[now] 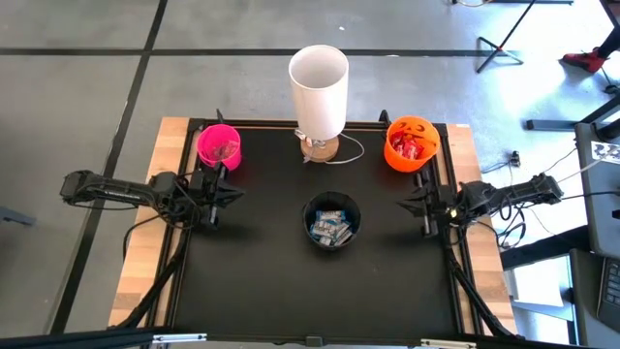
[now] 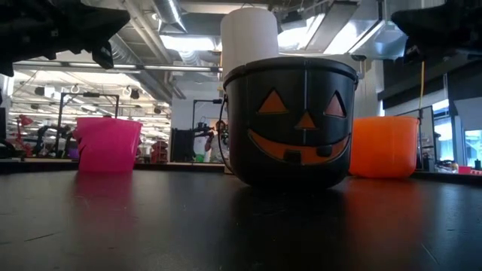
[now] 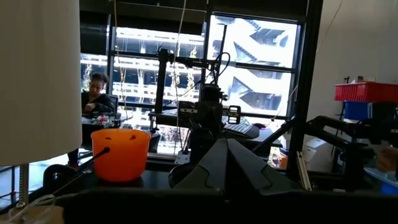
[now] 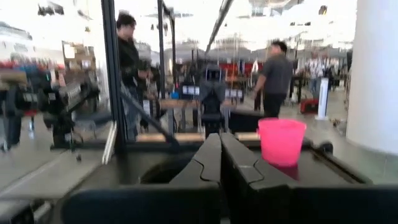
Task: Sort candy
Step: Return to Home Position
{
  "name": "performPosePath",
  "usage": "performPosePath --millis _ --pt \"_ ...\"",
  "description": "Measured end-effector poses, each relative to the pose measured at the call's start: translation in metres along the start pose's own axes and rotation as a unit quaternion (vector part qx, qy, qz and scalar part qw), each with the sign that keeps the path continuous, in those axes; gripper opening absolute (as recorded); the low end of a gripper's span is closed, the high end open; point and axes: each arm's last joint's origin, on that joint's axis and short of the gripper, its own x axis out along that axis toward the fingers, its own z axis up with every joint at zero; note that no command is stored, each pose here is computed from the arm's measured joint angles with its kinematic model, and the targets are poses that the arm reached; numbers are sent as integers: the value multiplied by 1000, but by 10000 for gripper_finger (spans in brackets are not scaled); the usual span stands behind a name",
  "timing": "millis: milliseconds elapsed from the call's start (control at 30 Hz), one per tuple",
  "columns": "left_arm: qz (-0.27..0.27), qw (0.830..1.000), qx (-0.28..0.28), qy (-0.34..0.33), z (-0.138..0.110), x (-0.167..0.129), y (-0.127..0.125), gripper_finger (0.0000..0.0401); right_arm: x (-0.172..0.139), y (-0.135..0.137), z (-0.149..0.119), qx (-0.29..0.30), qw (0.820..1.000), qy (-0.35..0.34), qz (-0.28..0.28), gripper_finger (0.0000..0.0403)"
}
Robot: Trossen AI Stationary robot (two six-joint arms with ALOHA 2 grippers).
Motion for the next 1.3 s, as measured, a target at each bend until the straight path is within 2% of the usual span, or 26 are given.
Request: performPosePath --millis 300,733,1300 --pt "0 1000 0 0 0 0 0 0 -2 0 -18 -17 996 92 3 1" --pt "0 1000 0 0 0 0 0 0 -8 0 -38 -37 979 199 5 1" --pt "0 1000 0 0 0 0 0 0 -9 0 -41 -40 976 215 5 1"
